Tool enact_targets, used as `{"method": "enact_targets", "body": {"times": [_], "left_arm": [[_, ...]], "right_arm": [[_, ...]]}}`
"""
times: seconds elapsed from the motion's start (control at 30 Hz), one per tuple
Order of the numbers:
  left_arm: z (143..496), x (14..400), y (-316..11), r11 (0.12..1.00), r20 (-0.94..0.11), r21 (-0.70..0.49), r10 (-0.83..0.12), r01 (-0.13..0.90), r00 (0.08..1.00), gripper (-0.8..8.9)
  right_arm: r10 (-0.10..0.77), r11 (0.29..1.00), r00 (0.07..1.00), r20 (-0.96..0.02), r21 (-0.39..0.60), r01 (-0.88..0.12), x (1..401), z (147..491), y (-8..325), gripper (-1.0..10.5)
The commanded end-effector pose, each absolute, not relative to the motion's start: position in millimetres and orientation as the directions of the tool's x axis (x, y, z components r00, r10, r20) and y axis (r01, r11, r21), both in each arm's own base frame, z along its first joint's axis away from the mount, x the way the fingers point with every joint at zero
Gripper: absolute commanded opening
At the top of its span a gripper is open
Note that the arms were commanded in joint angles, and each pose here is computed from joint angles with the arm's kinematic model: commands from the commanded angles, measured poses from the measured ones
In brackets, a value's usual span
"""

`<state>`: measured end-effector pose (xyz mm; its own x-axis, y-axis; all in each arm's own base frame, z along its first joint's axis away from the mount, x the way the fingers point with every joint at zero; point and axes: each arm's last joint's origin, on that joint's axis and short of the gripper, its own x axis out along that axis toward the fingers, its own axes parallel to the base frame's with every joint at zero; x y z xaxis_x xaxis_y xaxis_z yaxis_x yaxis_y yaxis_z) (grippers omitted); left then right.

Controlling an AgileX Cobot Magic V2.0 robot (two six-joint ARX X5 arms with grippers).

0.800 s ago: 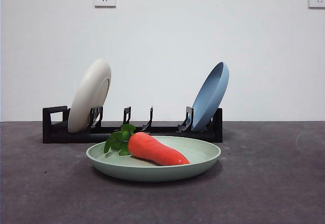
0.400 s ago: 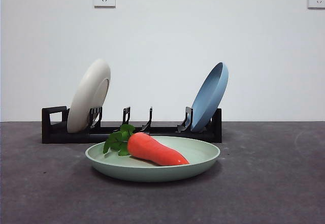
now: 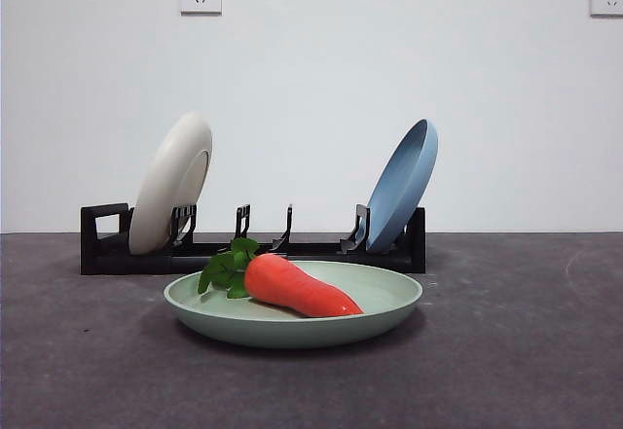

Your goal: Take the green plate from the plate rack,put the plate on the table,take the carrot from the table,put the carrot in the plate

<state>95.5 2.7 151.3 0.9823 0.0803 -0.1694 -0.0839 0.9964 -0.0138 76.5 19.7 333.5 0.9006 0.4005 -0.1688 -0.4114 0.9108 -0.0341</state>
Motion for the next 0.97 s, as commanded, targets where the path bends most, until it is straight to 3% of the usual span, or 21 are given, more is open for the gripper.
{"method": "enact_targets", "body": {"times": [0.03,0.2,0.33,0.53,0.97], "left_arm": [[147.7,96.0,3.0,0.996,-0.174,-0.020,0.082,-0.087,0.981,-0.03],[147.7,96.0,3.0,0.996,-0.174,-0.020,0.083,-0.087,0.981,-0.03],[147.7,96.0,3.0,0.996,-0.174,-0.020,0.082,-0.087,0.981,-0.03],[147.7,96.0,3.0,0.996,-0.174,-0.020,0.082,-0.087,0.981,-0.03],[147.7,96.0,3.0,0.996,-0.174,-0.020,0.083,-0.087,0.981,-0.03]], "right_arm": [[0.367,0.925,0.924,-0.108,-0.062,-0.375,80.4,304.8,16.9,0.0],[0.337,0.940,0.942,0.004,-0.057,-0.336,85.5,253.0,15.0,0.0],[0.333,0.943,0.943,0.023,-0.015,-0.333,89.2,214.4,15.2,0.0],[0.313,0.949,0.950,-0.017,0.040,-0.312,91.8,176.8,14.9,0.0],[0.313,0.950,0.929,-0.196,0.058,-0.307,92.4,150.8,15.0,0.0]]}}
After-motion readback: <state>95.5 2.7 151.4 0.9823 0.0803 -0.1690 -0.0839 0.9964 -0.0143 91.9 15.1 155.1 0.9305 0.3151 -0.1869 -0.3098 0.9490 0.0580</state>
